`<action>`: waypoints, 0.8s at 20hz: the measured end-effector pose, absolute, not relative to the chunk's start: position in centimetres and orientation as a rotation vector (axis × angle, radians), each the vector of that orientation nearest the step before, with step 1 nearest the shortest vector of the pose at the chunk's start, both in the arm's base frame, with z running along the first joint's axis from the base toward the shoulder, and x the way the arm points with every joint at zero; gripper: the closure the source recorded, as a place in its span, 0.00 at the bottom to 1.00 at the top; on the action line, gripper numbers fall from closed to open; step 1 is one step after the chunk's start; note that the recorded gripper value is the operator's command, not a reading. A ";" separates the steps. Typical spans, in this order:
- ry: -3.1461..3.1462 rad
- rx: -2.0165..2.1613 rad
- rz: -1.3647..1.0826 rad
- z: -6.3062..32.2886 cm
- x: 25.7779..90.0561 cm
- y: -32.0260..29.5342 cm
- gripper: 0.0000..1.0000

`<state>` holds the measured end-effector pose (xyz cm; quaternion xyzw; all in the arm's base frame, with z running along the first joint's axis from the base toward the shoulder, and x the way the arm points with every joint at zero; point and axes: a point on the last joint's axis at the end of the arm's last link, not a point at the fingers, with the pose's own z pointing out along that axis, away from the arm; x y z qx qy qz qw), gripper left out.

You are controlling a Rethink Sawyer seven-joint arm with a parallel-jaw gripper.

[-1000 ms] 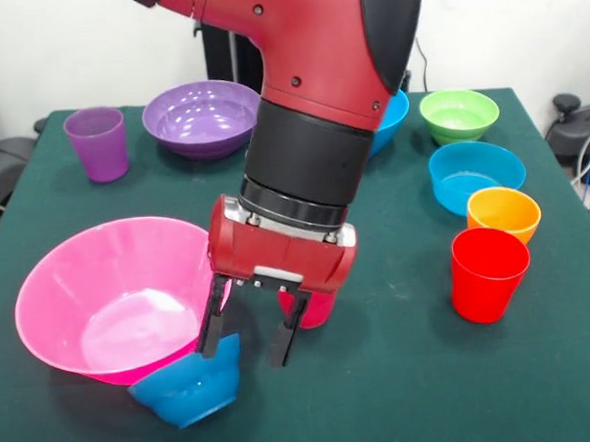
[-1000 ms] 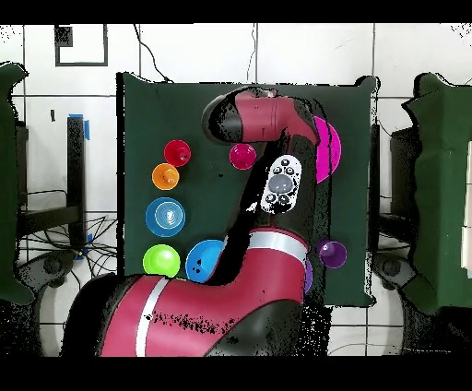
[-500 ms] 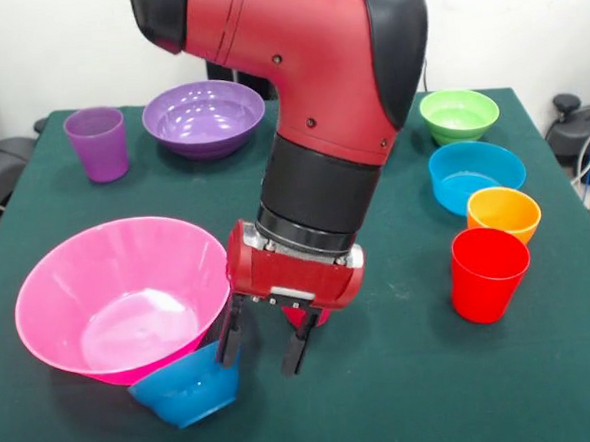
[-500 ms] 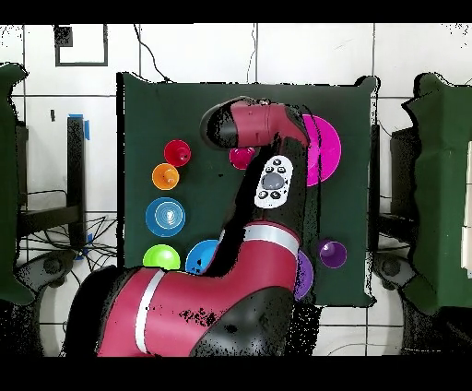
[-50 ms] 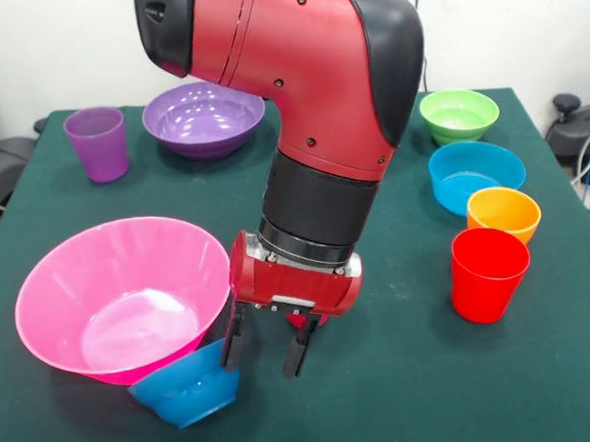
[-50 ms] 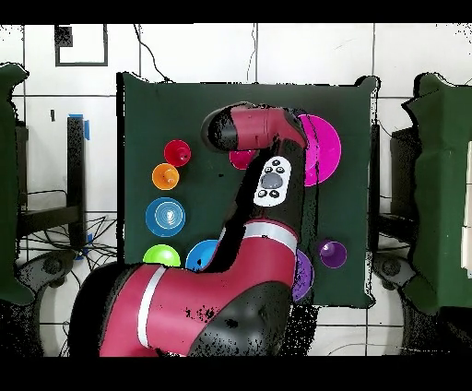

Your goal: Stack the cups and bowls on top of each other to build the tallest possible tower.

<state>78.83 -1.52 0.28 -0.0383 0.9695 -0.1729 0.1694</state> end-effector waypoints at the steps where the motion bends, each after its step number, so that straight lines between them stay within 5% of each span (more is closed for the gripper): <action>1: 2.757 -0.108 -0.492 0.3 78.8 -1.5 0.00; 16: 2.778 -0.075 -0.519 4.7 79.4 -2.0 0.00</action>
